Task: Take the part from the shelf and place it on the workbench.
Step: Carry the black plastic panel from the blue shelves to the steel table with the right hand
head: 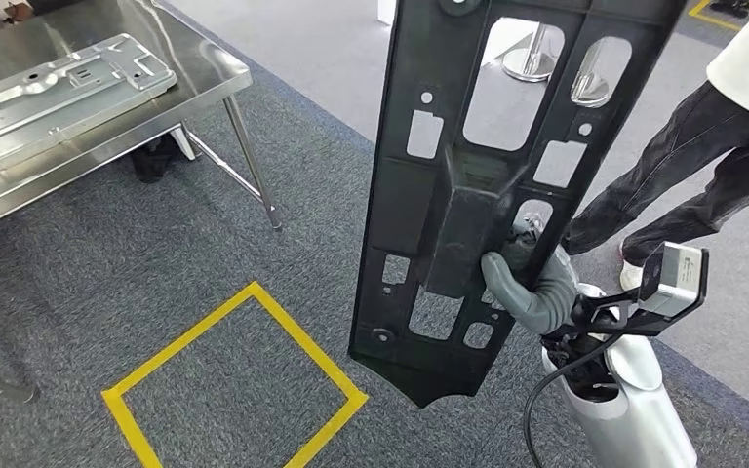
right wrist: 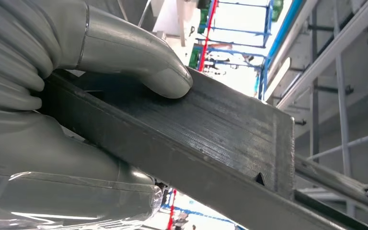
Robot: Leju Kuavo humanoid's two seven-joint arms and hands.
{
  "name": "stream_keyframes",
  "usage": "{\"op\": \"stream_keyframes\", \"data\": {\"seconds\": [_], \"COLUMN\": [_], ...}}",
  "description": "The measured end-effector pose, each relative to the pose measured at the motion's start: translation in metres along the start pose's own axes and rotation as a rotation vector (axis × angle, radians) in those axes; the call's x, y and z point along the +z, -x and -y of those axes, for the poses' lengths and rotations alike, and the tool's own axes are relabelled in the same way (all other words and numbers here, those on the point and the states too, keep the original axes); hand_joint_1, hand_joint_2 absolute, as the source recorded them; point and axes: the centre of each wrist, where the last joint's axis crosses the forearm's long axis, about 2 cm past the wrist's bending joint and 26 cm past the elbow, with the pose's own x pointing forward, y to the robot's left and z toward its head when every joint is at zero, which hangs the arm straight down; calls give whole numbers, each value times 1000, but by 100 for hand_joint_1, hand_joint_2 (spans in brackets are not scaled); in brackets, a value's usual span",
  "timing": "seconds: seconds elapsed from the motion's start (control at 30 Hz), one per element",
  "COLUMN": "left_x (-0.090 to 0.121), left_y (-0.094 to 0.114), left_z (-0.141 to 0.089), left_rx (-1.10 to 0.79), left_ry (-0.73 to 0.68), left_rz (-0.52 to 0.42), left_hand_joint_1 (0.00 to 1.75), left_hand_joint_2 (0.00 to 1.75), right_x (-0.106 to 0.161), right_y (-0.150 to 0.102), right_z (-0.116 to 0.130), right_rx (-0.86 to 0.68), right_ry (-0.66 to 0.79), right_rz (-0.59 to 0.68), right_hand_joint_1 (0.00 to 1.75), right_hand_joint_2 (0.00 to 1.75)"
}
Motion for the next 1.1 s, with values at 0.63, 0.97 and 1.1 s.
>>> {"op": "stream_keyframes", "data": {"seconds": [0.63, 0.97, 1.1], "left_x": [0, 0, 0], "left_y": [3, -1, -1], "left_z": [-1, 2, 1], "left_rx": [-2, -7, -8], "left_ry": [-3, 10, 6], "left_rz": [-6, 4, 4], "left_hand_joint_1": [0, 0, 0], "left_hand_joint_2": [175, 175, 175], "right_x": [-1, 0, -1], "right_y": [-3, -5, -6], "right_z": [-2, 0, 2], "right_rx": [20, 26, 26], "right_ry": [1, 10, 10], "right_rz": [2, -5, 1], "right_hand_joint_1": [175, 175, 175], "right_hand_joint_2": [175, 175, 175]}}
